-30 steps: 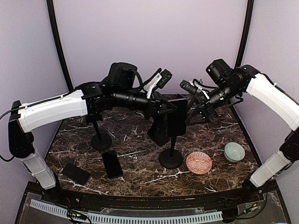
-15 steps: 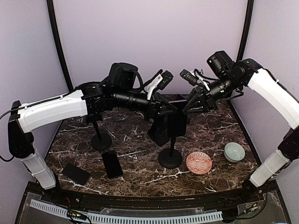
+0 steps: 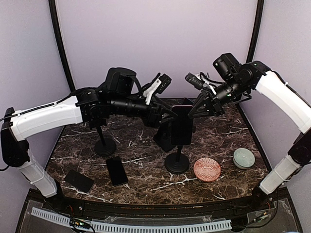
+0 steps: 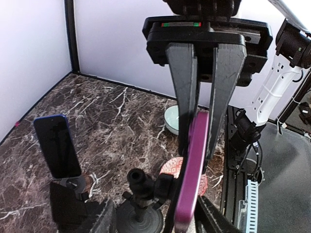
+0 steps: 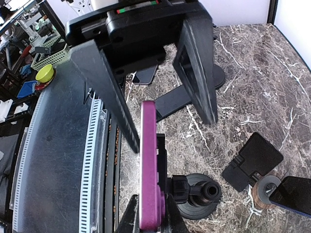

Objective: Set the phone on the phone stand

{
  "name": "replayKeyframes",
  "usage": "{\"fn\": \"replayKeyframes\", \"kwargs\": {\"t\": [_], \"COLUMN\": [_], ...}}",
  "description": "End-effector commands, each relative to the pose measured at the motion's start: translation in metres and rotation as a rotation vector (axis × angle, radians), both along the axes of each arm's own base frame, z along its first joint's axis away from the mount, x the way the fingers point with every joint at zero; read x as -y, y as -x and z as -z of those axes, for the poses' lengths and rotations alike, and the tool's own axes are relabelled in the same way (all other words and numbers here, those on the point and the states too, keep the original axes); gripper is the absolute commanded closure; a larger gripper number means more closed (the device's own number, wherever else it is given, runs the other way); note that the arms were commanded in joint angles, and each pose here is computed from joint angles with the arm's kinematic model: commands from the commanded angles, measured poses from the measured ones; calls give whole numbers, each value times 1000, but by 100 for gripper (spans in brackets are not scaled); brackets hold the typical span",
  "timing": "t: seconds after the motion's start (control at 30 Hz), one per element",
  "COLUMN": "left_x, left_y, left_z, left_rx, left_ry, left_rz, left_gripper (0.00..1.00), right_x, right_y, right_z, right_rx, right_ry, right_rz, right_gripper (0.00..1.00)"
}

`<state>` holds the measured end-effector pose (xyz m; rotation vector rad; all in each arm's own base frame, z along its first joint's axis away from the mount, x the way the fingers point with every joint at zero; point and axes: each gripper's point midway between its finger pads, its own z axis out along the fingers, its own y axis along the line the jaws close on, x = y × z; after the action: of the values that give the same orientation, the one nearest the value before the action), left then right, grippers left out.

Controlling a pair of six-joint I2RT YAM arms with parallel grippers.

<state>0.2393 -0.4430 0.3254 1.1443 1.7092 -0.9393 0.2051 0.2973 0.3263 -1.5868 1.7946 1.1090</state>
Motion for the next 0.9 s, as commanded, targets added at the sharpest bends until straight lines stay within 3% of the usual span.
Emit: {"fn": "replayKeyframes", "kwargs": {"t": [0.0,0.23,0.87], "left_x": [-37,-59,-60], "left_y": [8,11,13], "left_z": [-29,-36,-26], "left_rx": [32,55,16], "left_ry": [64,78,78], "left_rz": [-98,-156,-159], "left_gripper": [41,41,41], "right_x": [-4,9,83], "right_y": [6,-25,-115], "right_z": [-38,-38,-54], "right_rx": [70,143,318], "right_ry": [-114,-112,-56], "right_rz": [-28,75,378], "right_gripper": [100,100,100]}}
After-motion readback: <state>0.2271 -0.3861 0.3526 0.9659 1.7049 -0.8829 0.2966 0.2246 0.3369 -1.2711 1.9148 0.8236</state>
